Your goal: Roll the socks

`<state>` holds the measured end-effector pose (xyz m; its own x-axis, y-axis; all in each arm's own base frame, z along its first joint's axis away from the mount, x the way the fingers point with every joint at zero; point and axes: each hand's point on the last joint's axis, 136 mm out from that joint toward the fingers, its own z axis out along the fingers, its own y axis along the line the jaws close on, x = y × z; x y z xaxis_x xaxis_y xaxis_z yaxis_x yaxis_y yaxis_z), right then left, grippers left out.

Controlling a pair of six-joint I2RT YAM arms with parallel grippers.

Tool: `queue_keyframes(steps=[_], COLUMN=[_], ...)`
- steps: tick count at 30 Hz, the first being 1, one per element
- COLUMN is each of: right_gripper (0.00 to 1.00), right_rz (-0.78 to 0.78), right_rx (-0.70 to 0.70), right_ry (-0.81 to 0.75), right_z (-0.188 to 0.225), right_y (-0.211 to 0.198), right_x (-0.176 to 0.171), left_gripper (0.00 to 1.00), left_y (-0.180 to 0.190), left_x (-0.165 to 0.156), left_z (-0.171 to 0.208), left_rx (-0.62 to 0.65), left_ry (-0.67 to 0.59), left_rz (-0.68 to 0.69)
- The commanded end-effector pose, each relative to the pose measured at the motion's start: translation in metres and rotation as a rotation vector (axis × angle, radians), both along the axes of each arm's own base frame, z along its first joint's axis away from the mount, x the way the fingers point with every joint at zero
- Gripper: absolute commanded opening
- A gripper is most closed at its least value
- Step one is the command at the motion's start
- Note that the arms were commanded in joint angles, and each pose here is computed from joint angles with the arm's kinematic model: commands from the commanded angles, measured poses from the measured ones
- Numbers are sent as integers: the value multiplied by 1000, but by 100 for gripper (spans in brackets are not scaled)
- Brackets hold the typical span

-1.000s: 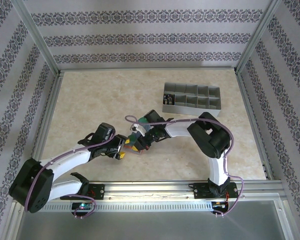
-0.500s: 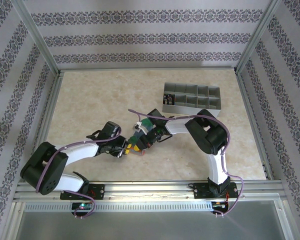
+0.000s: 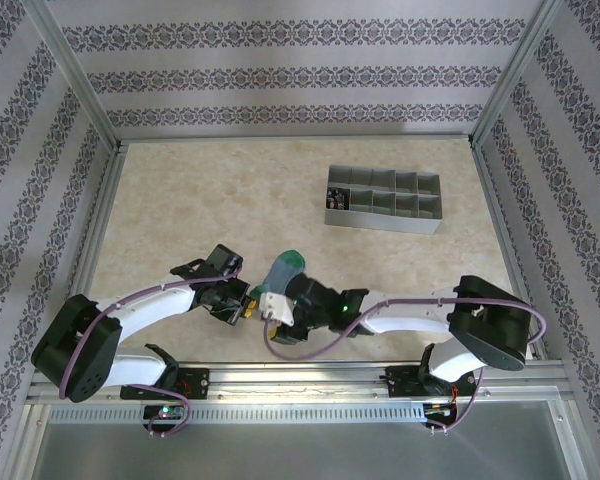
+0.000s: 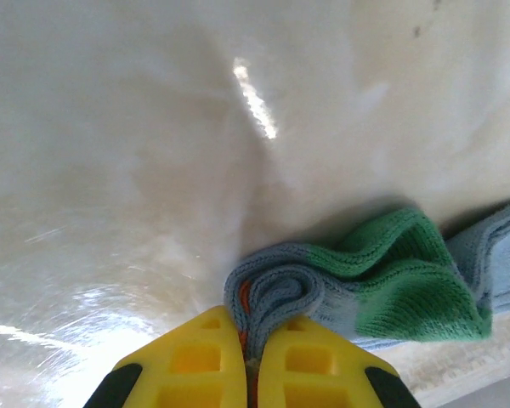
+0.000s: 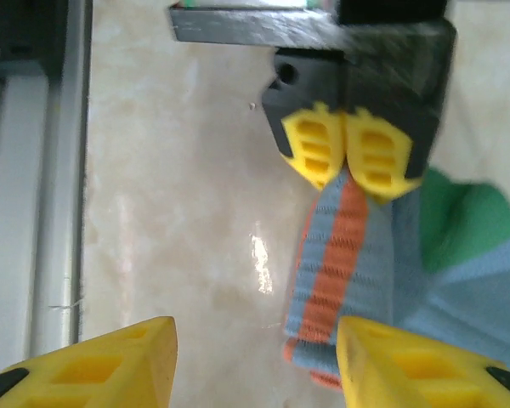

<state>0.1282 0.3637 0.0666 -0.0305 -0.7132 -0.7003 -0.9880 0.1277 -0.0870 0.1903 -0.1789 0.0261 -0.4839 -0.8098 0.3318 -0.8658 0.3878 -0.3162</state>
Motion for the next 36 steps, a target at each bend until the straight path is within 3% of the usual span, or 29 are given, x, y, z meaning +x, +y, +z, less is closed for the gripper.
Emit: queue_keyframes(steps=[1,7,11,13,18,21,23,26,30,36], right_gripper=[52,51,47,39,6,0,0,0,0,0], right_rz=[-35,-28,-24,-29,-49,-55,-57,-44,-60,-126], right_rx=[-152,-304,-329,-355,-395,-376,-355,-339,-305,-230], right_ry=[-359,-569,-583,-561,-454,-299,-168,27,251,497], right_z=[-6,-25,-31,-39,-59,-68,-73,-82,-87,-87], right_y=[-1,13,18,15,2,-5,-10,-16,-23,-29], right_x=[29,46,54,55,55,52,47,36,27,30], left_gripper=[0,0,0,0,0,0,8,37,65,65], left_y=[17,14,16,16,17,14,12,11,14,17], left_x=[-21,-19,-20,-21,-21,-17,-12,-2,13,26], left_z=[-11,-10,-9,-9,-6,-6,-5,3,16,26], left_rx=[92,88,90,88,79,57,35,18,7,-27], left_ry=[103,102,100,95,81,57,31,-33,-121,-224], left_rz=[16,1,1,3,8,17,28,54,86,121])
